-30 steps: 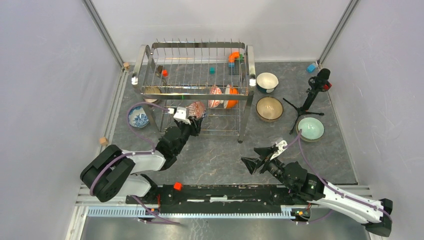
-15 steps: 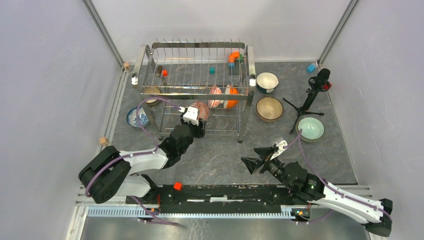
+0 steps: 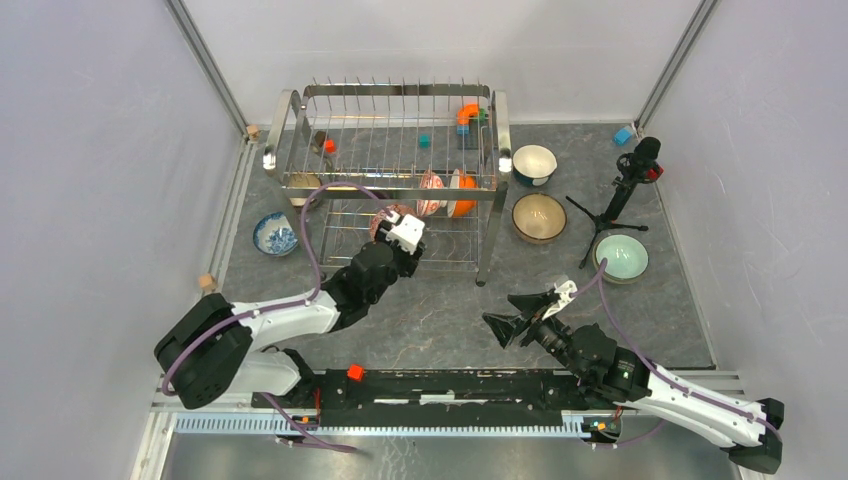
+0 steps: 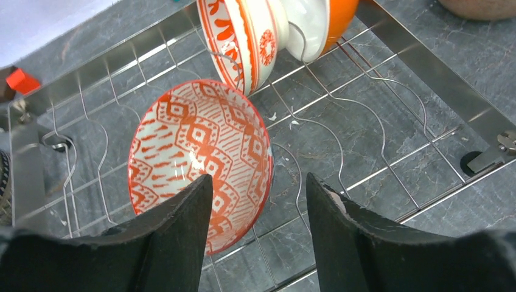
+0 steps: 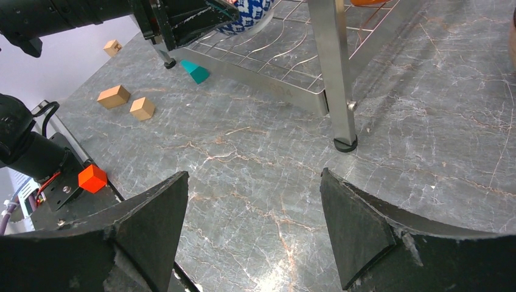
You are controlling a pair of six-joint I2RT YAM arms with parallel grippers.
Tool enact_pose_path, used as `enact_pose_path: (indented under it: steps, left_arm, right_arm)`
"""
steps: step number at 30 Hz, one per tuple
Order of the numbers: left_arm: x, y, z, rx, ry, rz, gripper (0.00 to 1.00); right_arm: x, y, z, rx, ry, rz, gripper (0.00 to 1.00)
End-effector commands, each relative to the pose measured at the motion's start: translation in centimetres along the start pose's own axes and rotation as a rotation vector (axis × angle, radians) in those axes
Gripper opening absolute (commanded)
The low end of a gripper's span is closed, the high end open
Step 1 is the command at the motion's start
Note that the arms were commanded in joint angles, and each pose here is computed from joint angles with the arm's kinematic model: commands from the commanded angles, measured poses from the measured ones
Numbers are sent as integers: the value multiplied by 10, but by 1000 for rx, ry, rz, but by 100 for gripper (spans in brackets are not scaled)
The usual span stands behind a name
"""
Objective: Unload the bowls from the dish rack
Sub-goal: Place the bowl in the dish rack, then pick up the bowl from the dish rack.
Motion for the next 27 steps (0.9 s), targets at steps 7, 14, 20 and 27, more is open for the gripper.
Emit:
enact_pose_path:
  steps: [7, 14, 20, 27]
  left_arm:
    - [-10, 3, 16, 93, -72, 231, 56]
    - [-11, -12, 25, 152, -54, 250, 52]
    - [-10, -11, 26, 146, -37, 245, 44]
    - [-11, -14, 30, 173, -34, 245, 36]
  right_arm:
    - [-11, -37, 1, 70, -36, -29, 85]
    - [-12, -40, 1, 76, -38, -27, 85]
    - [-12, -40, 0, 77, -38, -27, 85]
    - [-11, -39, 0, 79, -38, -25, 85]
Point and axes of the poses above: each gripper's point midway between its finger pads, its own z axis out along the fingers, its own x axis along the line the jaws close on, y = z × x, the point moved 4 cm from there along -z, back along the fingers, and after that the axes turned 9 degrees about -z, right-handed, at the moved point
